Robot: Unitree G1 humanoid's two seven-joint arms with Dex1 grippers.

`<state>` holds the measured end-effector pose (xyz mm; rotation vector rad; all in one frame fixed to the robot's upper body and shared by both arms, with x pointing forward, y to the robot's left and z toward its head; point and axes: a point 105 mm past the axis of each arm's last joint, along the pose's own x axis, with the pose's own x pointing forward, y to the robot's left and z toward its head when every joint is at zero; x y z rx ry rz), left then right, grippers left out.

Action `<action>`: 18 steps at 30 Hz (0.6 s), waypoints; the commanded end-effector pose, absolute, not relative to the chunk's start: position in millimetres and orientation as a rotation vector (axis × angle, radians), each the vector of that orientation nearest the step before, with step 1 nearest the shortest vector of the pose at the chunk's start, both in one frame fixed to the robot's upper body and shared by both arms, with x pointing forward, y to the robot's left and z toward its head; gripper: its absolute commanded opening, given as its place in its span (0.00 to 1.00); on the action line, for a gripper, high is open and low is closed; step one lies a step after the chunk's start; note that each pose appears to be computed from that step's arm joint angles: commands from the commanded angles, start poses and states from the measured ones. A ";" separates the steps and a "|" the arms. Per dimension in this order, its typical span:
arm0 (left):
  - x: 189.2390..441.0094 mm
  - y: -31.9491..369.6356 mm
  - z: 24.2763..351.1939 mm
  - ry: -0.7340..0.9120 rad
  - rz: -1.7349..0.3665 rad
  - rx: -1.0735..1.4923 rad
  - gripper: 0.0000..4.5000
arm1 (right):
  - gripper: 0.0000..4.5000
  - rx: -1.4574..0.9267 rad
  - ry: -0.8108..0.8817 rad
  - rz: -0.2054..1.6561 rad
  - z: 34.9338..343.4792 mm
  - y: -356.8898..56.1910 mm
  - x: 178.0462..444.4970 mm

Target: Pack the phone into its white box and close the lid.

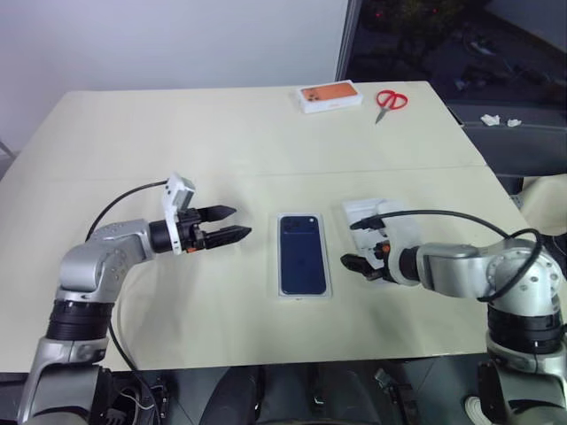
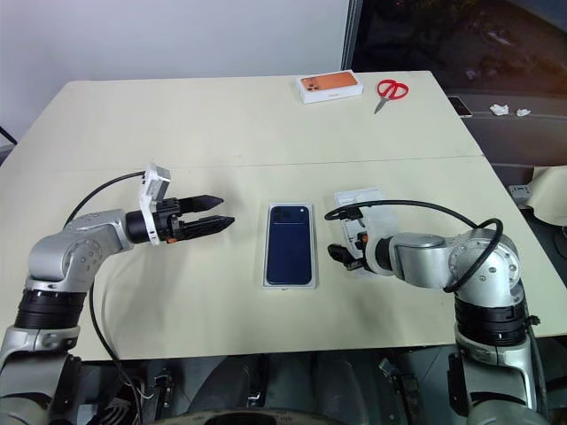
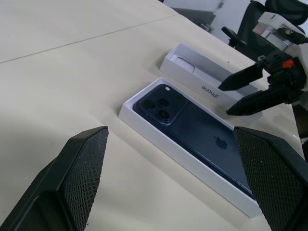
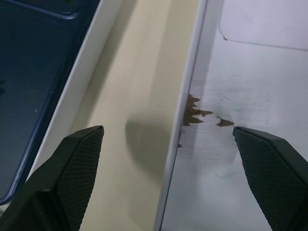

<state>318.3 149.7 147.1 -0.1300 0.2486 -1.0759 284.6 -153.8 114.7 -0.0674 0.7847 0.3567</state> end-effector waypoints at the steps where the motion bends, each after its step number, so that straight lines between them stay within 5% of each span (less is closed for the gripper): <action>1: 316.9 151.5 157.0 0.203 -1.071 -0.125 1.00 | 0.81 -0.082 0.766 0.351 122.2 -150.1 284.7; 8: 317.2 151.5 156.9 0.206 -1.067 -0.130 1.00 | 0.02 -0.086 0.792 0.314 122.9 -148.4 280.6; 18: 320.4 154.9 157.6 0.210 -1.052 -0.133 1.00 | 0.01 0.050 0.712 0.287 144.9 -147.1 301.1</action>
